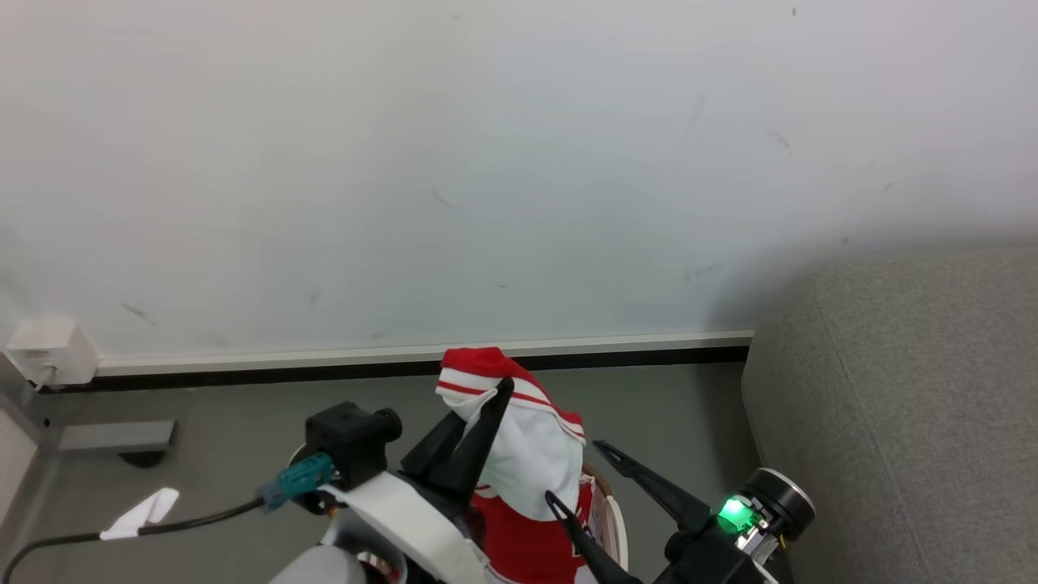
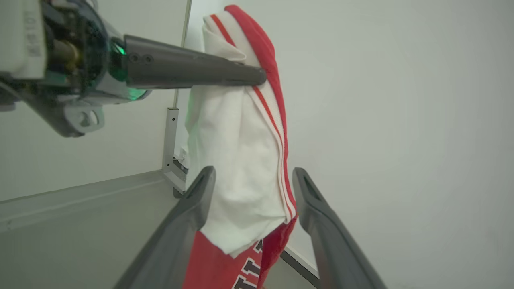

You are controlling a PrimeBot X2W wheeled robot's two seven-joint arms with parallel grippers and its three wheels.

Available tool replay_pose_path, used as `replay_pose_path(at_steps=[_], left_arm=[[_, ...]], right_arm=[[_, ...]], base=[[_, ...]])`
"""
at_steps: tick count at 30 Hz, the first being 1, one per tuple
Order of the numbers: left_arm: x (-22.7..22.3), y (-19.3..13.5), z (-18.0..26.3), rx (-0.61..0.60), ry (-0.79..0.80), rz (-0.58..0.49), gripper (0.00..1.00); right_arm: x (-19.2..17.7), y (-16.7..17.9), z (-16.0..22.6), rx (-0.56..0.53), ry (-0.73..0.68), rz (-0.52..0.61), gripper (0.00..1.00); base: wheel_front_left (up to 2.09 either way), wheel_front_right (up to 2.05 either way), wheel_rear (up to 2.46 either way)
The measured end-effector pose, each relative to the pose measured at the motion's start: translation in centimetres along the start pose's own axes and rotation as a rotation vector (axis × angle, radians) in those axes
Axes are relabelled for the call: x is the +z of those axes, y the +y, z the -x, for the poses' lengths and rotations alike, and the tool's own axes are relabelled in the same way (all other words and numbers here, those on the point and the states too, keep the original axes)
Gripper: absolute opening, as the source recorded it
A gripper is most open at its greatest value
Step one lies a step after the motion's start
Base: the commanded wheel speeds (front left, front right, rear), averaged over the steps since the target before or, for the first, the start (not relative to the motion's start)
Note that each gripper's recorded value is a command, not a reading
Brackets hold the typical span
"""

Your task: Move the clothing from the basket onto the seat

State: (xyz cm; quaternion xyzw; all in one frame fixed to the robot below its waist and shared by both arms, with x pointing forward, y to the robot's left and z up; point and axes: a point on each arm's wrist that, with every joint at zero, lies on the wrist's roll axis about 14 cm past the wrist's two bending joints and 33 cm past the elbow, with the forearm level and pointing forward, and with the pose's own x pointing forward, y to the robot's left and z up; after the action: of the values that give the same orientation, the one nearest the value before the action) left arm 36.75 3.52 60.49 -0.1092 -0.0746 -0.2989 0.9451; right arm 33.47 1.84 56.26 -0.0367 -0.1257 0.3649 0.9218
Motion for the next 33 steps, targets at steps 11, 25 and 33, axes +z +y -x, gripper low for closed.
replay_pose_path(at_steps=[11,25,33], left_arm=[[0.6,-4.4,0.2,-0.126,0.001,0.034,0.0],[-0.1,-4.8,0.6,-0.128,0.031,0.046,0.61],[-1.2,-3.7,0.2,-0.108,0.047,0.033,1.0]], right_arm=[[-2.4,-0.1,-1.8,0.057,0.096,0.125,1.0],[-4.0,0.4,-2.5,0.043,0.148,-0.067,0.0],[-3.3,-3.6,-1.7,-0.092,0.115,-0.136,0.0]], base=[[0.0,0.0,0.0],[0.0,0.0,0.0],[0.0,0.0,0.0]])
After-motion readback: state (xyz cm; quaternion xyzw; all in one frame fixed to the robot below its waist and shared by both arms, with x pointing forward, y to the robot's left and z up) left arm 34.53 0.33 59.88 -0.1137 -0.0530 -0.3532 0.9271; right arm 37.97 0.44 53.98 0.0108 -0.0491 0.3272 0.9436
